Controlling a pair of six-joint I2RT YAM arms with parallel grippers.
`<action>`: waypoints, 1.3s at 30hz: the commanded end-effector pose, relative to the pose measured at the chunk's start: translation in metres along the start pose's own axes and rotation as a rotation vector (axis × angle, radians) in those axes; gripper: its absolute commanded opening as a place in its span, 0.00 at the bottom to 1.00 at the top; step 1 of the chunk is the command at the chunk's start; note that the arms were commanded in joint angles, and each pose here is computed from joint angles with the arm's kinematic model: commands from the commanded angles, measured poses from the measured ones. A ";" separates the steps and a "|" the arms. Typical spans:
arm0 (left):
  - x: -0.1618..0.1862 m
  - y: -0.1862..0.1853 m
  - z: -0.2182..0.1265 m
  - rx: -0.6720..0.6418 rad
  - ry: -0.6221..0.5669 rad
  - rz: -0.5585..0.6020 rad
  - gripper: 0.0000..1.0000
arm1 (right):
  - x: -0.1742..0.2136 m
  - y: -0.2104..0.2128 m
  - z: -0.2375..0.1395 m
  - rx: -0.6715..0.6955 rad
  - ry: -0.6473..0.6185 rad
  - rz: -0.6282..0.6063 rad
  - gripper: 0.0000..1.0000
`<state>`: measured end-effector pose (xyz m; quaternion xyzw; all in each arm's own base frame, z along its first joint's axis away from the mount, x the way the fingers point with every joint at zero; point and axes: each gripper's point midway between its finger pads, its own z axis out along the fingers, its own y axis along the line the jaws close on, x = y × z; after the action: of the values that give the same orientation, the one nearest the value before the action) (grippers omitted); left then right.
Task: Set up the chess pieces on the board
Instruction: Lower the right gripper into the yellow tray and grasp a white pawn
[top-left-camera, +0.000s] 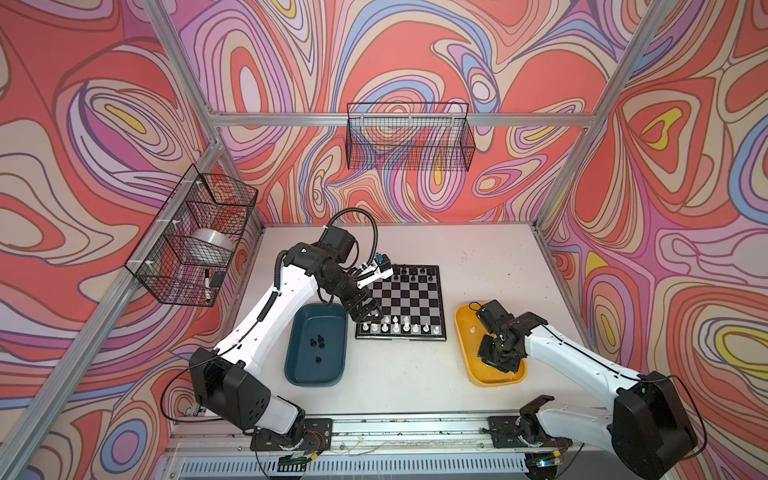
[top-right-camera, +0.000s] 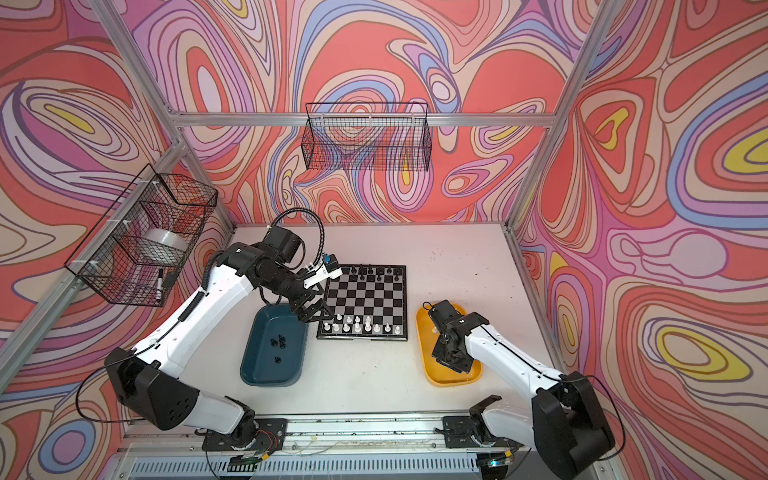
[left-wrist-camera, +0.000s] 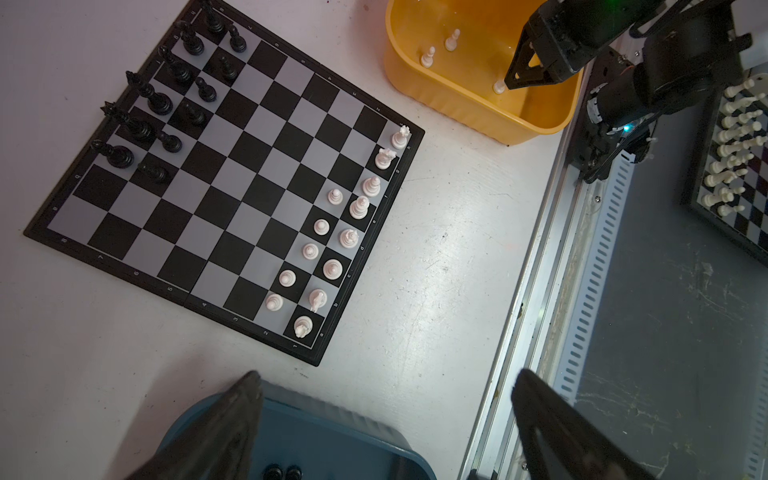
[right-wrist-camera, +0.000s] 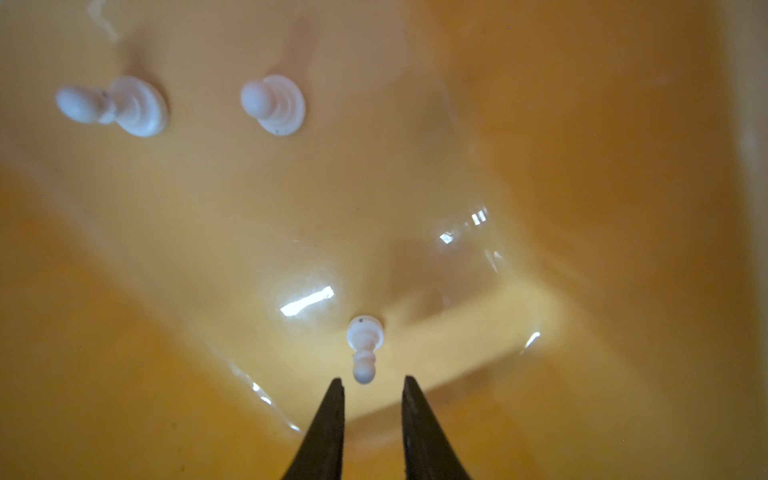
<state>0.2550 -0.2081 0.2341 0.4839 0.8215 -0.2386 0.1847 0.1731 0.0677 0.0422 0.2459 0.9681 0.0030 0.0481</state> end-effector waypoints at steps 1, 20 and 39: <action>0.004 -0.003 0.001 0.013 0.017 -0.011 0.94 | -0.002 0.000 0.003 -0.002 -0.001 -0.002 0.24; 0.007 -0.001 0.004 0.006 0.028 -0.015 0.94 | -0.006 0.004 0.006 0.006 0.011 -0.027 0.18; 0.008 0.001 0.005 -0.003 0.033 -0.015 0.94 | -0.013 0.010 0.008 0.016 0.015 -0.064 0.14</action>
<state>0.2568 -0.2056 0.2309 0.4804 0.8265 -0.2297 0.1827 0.1788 0.0682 0.0305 0.2198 0.9751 -0.0095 0.0267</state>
